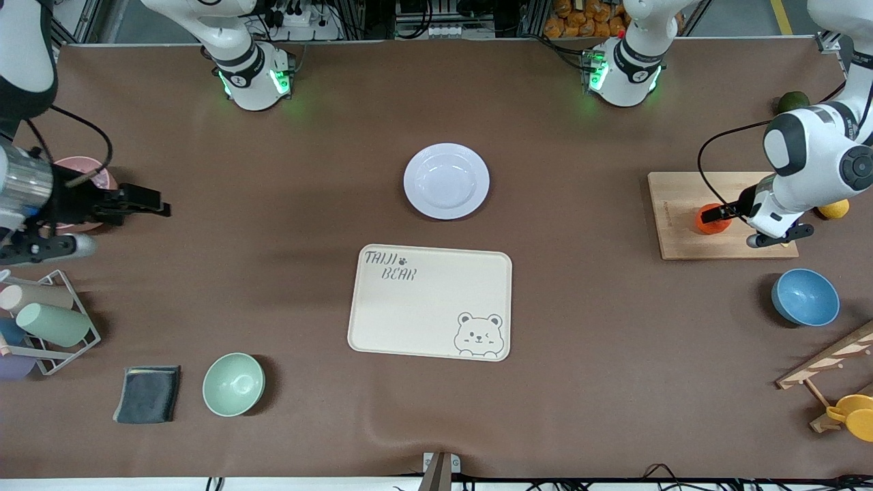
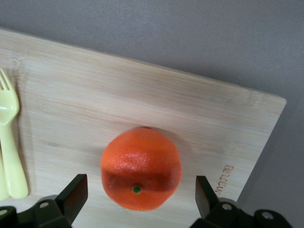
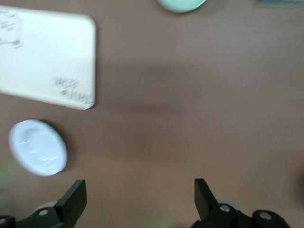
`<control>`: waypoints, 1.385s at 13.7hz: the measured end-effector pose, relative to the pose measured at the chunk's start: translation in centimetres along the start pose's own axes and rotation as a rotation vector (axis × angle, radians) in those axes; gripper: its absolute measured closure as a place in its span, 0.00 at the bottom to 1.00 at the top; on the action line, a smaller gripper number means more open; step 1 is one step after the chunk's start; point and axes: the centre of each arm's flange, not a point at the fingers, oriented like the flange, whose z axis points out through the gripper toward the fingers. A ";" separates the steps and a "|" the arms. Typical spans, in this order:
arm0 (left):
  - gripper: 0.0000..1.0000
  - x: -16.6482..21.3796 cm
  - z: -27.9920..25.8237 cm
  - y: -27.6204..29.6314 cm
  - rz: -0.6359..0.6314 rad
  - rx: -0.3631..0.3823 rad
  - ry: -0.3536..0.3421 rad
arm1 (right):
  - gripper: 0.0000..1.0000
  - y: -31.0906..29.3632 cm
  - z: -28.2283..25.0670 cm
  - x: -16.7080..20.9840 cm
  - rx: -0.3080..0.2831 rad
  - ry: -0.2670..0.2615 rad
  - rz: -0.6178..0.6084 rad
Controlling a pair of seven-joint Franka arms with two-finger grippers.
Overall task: Place orange and plate with both arms
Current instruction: 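Grasp the orange with the left gripper while the right gripper reaches inward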
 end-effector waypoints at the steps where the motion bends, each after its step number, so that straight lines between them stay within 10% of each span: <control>1: 0.00 0.0 0.3 0.0 0.000 -0.002 -0.004 | 0.00 -0.1 1.4 0.1 0.046 -0.030 0.017; 8: 0.07 0.3 3.2 -1.0 -0.015 -0.015 -0.013 | 0.00 -3.1 6.3 -0.4 0.222 -0.180 0.064; 10: 0.26 0.4 3.3 -1.0 -0.010 -0.011 -0.012 | 0.00 -2.3 6.5 -0.6 0.244 -0.194 0.079; 19: 0.28 3.6 -8.3 10.4 0.095 -0.017 -0.017 | 0.00 -2.1 13.8 2.8 0.294 -0.203 0.110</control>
